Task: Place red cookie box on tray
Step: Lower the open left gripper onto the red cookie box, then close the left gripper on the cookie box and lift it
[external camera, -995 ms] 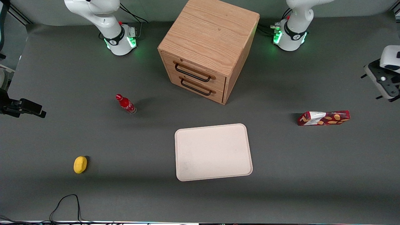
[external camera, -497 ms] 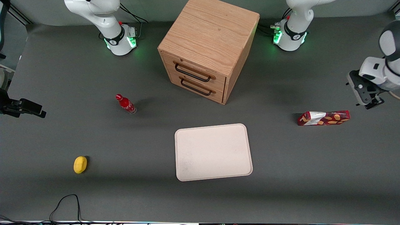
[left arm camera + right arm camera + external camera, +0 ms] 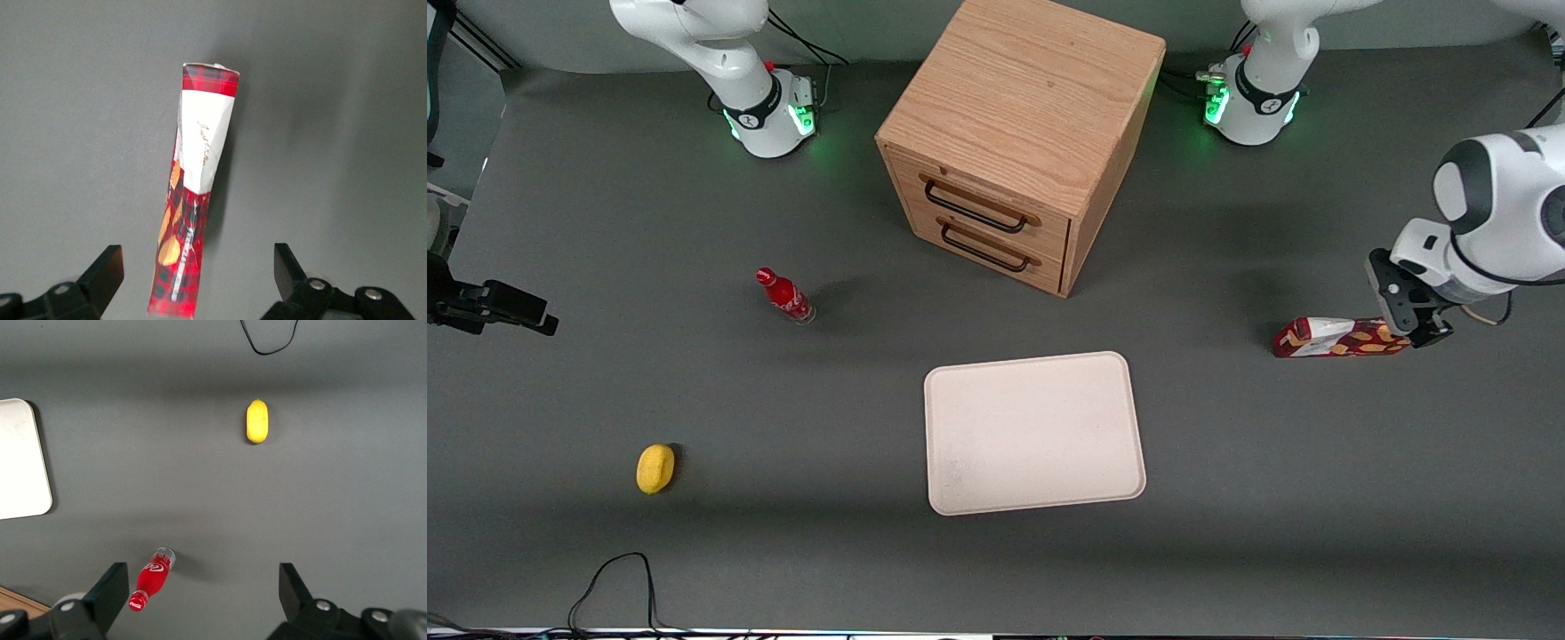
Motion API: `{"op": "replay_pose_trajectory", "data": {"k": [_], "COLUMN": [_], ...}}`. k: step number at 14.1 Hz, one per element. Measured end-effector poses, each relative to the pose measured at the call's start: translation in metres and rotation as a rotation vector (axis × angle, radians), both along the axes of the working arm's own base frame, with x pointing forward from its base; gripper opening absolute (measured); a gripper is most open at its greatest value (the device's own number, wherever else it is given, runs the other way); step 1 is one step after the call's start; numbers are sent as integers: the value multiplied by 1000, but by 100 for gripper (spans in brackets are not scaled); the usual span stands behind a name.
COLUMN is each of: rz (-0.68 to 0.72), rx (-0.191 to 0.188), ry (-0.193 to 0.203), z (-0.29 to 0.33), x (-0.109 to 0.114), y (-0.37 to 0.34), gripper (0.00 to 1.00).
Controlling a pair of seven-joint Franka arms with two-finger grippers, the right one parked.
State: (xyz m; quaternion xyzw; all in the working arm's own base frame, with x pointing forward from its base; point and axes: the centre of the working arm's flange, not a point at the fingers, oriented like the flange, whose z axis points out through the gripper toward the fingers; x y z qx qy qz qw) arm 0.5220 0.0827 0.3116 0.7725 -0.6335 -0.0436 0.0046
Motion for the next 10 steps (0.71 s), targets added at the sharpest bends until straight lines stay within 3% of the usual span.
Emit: {"op": "replay_pose_trajectory", "data": {"k": [5, 10], "rz": [-21, -20], "rx": [-8, -12], "ry": [-44, -46], "z": [-53, -72], "x": [-3, -5], "y": [-2, -1], "gripper": [100, 100]}}
